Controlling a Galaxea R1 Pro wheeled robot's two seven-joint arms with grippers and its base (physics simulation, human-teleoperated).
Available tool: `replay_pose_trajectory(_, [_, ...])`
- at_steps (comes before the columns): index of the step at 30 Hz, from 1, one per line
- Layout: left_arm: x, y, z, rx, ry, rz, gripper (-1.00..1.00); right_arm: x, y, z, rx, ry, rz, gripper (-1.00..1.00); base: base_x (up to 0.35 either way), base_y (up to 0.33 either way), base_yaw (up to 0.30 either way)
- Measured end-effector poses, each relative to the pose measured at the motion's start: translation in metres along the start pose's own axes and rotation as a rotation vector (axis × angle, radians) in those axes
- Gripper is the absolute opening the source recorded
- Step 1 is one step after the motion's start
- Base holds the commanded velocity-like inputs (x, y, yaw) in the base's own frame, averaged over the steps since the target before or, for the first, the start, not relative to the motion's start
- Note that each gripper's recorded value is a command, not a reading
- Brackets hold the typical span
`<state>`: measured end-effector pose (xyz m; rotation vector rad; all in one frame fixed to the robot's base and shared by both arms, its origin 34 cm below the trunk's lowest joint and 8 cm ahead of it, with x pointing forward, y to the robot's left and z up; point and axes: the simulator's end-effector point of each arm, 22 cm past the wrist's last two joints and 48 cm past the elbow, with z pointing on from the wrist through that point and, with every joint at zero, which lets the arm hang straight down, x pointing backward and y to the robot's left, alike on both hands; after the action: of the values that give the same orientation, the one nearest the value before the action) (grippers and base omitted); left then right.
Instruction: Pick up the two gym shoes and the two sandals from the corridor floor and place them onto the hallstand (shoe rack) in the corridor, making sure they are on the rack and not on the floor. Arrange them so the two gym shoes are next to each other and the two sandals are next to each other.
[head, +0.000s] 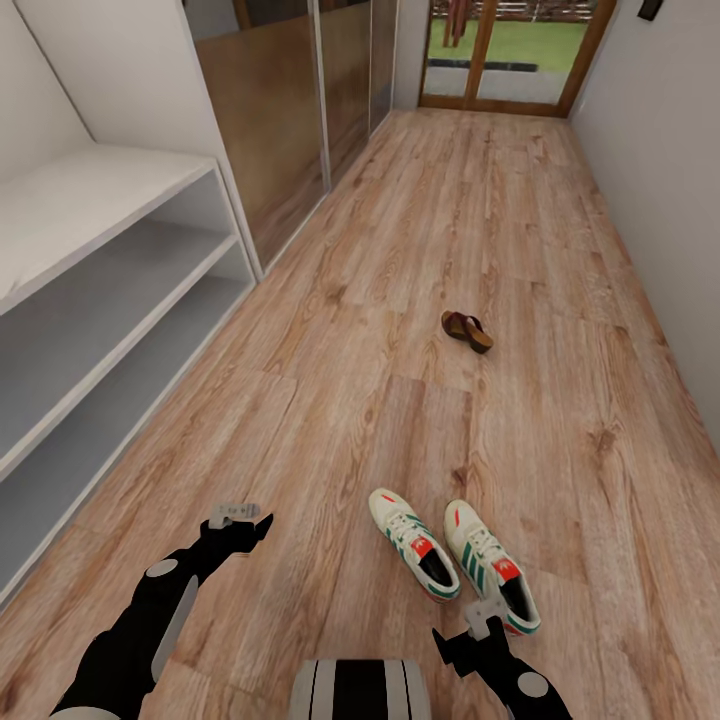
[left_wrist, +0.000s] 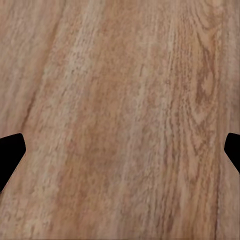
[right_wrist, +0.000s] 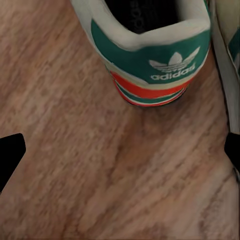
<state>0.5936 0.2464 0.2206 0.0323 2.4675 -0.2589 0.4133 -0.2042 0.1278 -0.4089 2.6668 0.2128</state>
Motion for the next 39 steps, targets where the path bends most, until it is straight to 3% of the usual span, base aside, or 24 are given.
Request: replay_pose_trajectory(39, [0.0007,0.0004,0.0002,0.000,0.001,-0.001,1.00,-0.0005,0.0007,0.0002,-0.002,-0.002,-0.001,1.00,0.010,0.000,-0.035])
